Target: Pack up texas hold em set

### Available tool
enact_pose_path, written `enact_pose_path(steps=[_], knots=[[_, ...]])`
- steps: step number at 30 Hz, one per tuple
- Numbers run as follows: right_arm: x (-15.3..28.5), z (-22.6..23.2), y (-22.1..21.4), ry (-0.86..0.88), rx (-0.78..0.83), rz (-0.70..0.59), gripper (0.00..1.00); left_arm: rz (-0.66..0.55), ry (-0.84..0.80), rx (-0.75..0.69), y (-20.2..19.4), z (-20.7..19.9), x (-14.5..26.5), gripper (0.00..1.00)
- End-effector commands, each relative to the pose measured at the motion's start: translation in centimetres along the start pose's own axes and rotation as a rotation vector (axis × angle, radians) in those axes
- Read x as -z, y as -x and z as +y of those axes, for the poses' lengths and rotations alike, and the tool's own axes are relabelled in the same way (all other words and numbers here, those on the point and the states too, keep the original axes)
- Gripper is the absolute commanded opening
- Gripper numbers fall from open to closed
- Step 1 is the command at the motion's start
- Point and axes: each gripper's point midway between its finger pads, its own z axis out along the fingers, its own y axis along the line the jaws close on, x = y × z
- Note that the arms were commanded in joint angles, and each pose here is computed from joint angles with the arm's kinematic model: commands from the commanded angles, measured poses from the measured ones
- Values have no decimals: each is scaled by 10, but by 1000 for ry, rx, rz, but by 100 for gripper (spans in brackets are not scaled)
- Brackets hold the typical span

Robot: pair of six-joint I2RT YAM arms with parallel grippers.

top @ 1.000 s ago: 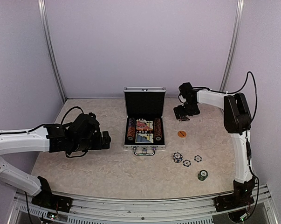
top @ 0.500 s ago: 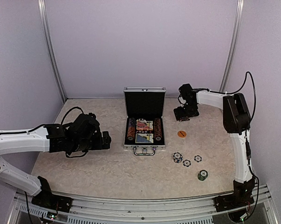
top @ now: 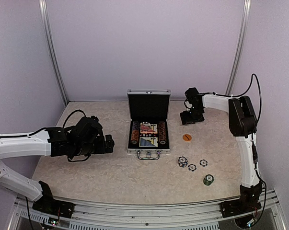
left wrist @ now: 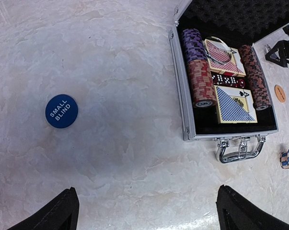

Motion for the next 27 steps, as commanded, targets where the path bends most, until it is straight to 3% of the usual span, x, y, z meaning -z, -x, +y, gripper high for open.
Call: enact_pose_path(steps=[1, 15, 27], knots=[[-14, -2, -21, 6, -34, 74, 84, -1, -17, 1, 0, -6, 1, 99], [-18, -6, -38, -20, -118, 123, 84, -2, -23, 2, -2, -5, 0, 99], [-20, -8, -42, -17, -145, 128, 75, -7, -21, -1, -2, -3, 1, 99]])
